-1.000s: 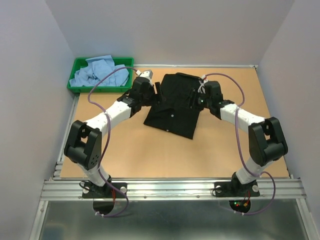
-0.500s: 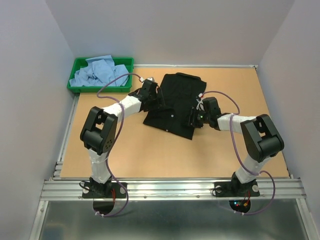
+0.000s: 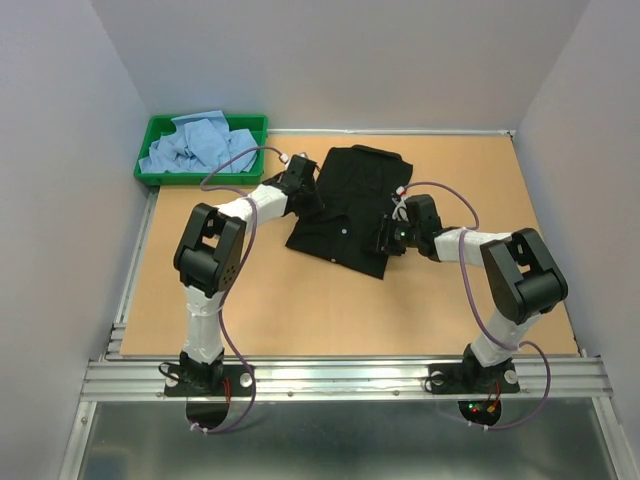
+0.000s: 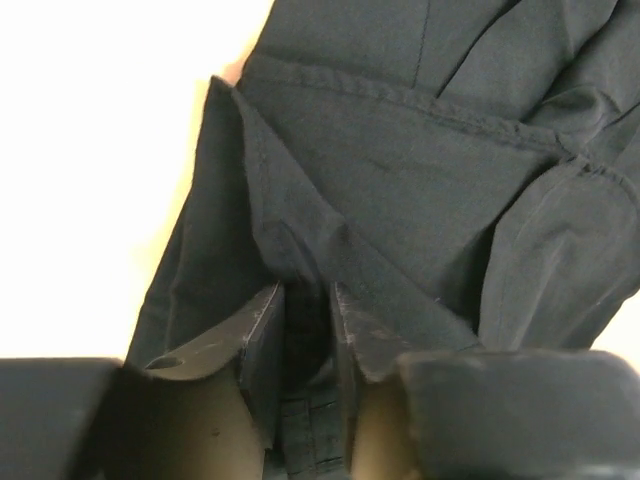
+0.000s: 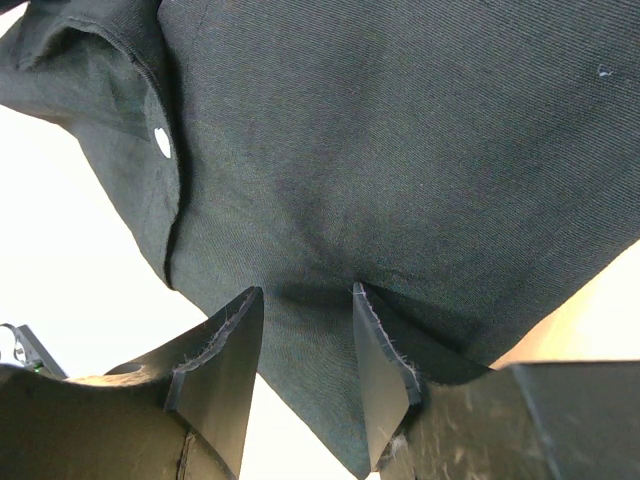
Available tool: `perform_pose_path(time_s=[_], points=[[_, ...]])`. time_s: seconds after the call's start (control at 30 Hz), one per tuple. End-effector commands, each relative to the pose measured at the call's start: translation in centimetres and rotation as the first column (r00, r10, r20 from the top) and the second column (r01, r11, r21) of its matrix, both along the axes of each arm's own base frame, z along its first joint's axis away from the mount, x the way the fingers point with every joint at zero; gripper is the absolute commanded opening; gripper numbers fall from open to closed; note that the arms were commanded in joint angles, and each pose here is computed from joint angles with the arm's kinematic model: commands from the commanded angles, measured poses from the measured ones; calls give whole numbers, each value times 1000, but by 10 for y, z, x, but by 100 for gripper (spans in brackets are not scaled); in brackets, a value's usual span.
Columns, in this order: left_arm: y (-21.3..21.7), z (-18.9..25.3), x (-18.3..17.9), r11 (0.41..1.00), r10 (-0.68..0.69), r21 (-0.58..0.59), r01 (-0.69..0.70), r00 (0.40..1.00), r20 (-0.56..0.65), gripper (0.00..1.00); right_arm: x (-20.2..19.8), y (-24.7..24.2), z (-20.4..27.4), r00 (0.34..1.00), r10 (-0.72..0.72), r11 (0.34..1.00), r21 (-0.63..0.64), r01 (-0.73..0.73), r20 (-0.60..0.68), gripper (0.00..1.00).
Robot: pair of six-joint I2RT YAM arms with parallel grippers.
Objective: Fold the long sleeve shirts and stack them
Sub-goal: Fold the shirt
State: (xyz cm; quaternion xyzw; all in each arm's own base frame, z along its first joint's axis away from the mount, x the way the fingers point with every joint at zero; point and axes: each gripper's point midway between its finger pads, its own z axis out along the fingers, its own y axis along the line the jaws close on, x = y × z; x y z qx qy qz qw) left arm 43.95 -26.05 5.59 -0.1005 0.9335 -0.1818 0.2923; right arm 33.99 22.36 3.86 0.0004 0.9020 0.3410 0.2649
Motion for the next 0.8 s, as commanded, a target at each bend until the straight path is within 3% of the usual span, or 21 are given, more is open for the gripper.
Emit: perform_pose_path(time_s=[0.0, 0.07, 0.2, 0.23, 0.5, 0.6, 0.63, 0.77], points=[[-14, 35, 23, 999, -10, -46, 14, 996, 88, 29, -4, -5, -14, 1000, 2, 999, -43, -2, 5, 47], [-17, 40, 30, 999, -11, -52, 17, 995, 103, 18, -4, -6, -14, 1000, 2, 999, -43, -2, 5, 47], [-30, 50, 48, 995, -3, -94, 15, 992, 126, 16, -3, -5, -12, 1000, 1, 999, -44, -1, 12, 47], [-36, 55, 55, 994, -2, -108, 17, 991, 137, 9, -2, -6, -11, 1000, 1, 999, -44, 0, 16, 47], [-62, 70, 88, 979, -7, -195, 51, 975, 224, 9, 8, -5, 6, 998, -6, 999, -46, 9, 67, 47], [-69, 72, 96, 977, -42, -190, 95, 963, 267, 21, 13, -6, 16, 995, -10, 999, -52, 15, 100, 48], [-70, 76, 99, 977, -52, -184, 109, 956, 287, 38, 19, -6, 24, 992, -10, 998, -57, 17, 127, 49], [-62, 106, 101, 981, -74, -140, 133, 928, 365, 81, 31, -5, 54, 982, 1, 997, -70, 13, 188, 52]])
